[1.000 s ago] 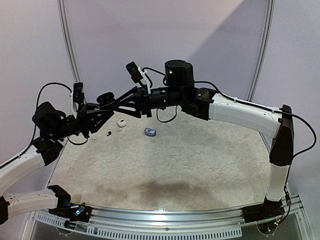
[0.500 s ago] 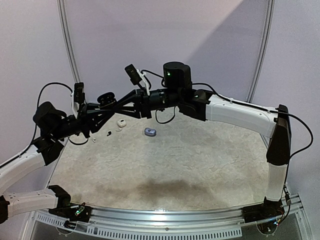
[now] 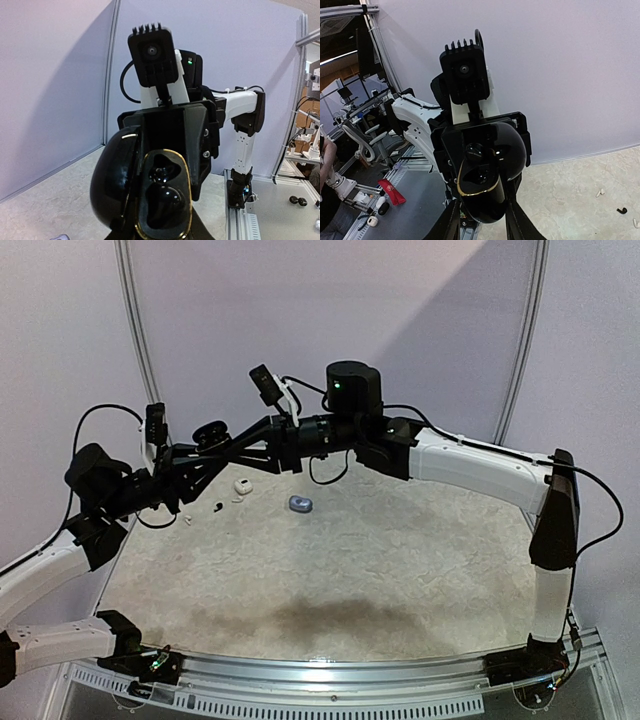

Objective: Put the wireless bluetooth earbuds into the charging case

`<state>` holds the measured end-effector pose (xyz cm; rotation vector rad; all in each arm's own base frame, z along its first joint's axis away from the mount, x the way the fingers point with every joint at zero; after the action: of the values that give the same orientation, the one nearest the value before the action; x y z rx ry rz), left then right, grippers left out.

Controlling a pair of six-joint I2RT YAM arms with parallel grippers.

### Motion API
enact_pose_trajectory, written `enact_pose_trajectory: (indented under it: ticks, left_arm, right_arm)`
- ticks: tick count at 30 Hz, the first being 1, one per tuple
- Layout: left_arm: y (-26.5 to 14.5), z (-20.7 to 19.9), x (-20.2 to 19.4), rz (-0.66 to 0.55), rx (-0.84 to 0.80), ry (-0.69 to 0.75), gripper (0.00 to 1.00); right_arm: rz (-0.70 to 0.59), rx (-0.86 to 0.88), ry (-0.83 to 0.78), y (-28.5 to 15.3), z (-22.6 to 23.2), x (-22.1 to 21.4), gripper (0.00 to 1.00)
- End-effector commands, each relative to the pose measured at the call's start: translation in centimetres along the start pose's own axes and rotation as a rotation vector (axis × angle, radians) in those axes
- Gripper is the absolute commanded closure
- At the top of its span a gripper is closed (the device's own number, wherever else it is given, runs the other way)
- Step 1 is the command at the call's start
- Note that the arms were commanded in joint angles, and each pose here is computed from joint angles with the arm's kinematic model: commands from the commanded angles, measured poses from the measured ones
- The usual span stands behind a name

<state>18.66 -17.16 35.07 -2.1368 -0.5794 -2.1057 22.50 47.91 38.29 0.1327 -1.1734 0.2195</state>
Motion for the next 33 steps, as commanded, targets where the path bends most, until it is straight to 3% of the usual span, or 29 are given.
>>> enact_pose_trajectory:
  ticks: [1,18,25,33]
  left_arm:
    - [0.5,-0.6,0.4,-0.005,-0.034,0.008,1.0]
    - [0.4,-0.5,0.3,-0.004,-0.007,0.022,1.0]
    - [0.4,-0.5,0.3,-0.007,-0.007,0.019,1.0]
    - [0.3,-0.5,-0.2,0.006,-0.009,0.003,1.0]
  right_arm:
    - [-0.018,0.009,0.004,0.7,-0.2,0.3,0.68]
    - [-0.046,-0.09,0.061,0.8,-1.7,0.3,0.58]
    - [-0.04,-0.132,0.079,0.6,-2.2,0.0,0.6]
    - [-0.064,-0.062,0.051,0.7,-1.4,0.6,0.71]
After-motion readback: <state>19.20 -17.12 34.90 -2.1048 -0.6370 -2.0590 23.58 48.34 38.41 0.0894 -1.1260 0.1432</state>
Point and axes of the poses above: each gripper's point midway between its finger pads, its own y axis out along the fingers, its own z axis along the line the jaws close on, x = y × z, the point moved 7 cm from there along -y, back along the fingers, and after that the axes turned 5 degrees about y, right-handed, at the moved point
